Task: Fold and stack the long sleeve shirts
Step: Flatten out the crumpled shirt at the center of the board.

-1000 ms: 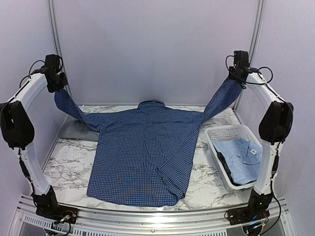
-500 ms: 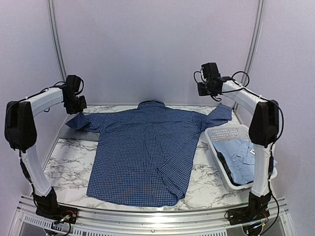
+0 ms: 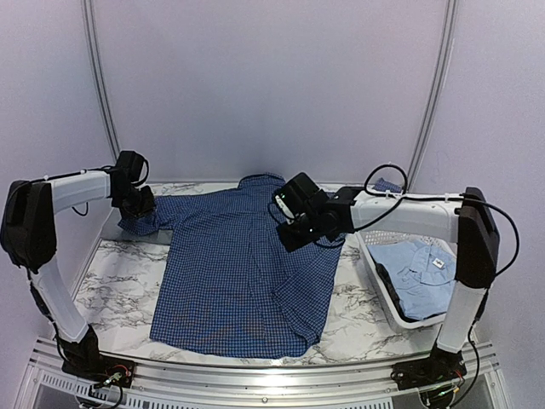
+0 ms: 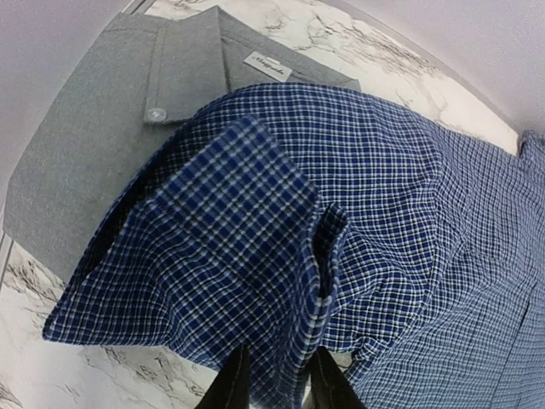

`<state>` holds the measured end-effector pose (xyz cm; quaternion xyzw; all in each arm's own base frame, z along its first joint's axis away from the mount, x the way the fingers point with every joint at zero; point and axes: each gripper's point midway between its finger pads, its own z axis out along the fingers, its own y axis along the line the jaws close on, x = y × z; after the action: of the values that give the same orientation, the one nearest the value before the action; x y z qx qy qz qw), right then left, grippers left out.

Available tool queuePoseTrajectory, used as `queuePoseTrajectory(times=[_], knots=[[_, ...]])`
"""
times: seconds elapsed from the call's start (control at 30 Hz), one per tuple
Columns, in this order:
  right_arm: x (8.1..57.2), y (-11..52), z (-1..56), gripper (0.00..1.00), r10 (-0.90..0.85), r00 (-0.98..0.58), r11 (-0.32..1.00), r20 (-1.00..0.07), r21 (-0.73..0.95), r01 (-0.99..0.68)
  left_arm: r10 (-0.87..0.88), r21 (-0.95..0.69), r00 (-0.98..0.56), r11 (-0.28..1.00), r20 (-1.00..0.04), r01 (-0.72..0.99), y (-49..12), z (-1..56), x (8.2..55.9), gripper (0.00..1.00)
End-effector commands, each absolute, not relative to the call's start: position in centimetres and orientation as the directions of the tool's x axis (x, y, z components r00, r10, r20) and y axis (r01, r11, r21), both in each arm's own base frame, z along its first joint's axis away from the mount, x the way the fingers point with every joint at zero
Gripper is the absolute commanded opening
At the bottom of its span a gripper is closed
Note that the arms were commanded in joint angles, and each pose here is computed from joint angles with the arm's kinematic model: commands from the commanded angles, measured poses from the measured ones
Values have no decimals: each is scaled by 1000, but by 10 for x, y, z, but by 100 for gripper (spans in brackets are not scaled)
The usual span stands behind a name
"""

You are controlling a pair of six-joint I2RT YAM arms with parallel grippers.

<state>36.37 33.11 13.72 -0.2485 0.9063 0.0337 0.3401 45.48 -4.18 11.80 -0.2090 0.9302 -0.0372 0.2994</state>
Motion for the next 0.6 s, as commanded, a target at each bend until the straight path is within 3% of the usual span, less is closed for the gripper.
queuePoseTrajectory(times=[0.0, 0.03, 0.13, 0.23, 0.4, 0.57], knots=[[308, 349, 130, 48, -408, -694, 871, -593, -24, -491, -508, -270, -642, 858, -574, -437, -29, 137, 449, 37], [295, 349, 121, 48, -419, -710, 867, -566, -19, -497, -519, -279, -626, 850, -581, -446, -27, 140, 446, 44], [265, 361, 106, 48, -417, -737, 852, -532, 53, -520, -527, -295, -600, 845, -602, -446, -24, 148, 440, 52], [249, 368, 94, 48, -421, -754, 851, -504, 68, -520, -532, -314, -584, 843, -613, -438, -24, 158, 436, 77], [244, 378, 83, 48, -393, -782, 862, -483, 102, -496, -527, -340, -560, 847, -639, -409, -24, 179, 426, 98], [241, 389, 64, 48, -407, -798, 865, -445, 92, -493, -513, -362, -556, 857, -654, -366, -30, 193, 412, 99]])
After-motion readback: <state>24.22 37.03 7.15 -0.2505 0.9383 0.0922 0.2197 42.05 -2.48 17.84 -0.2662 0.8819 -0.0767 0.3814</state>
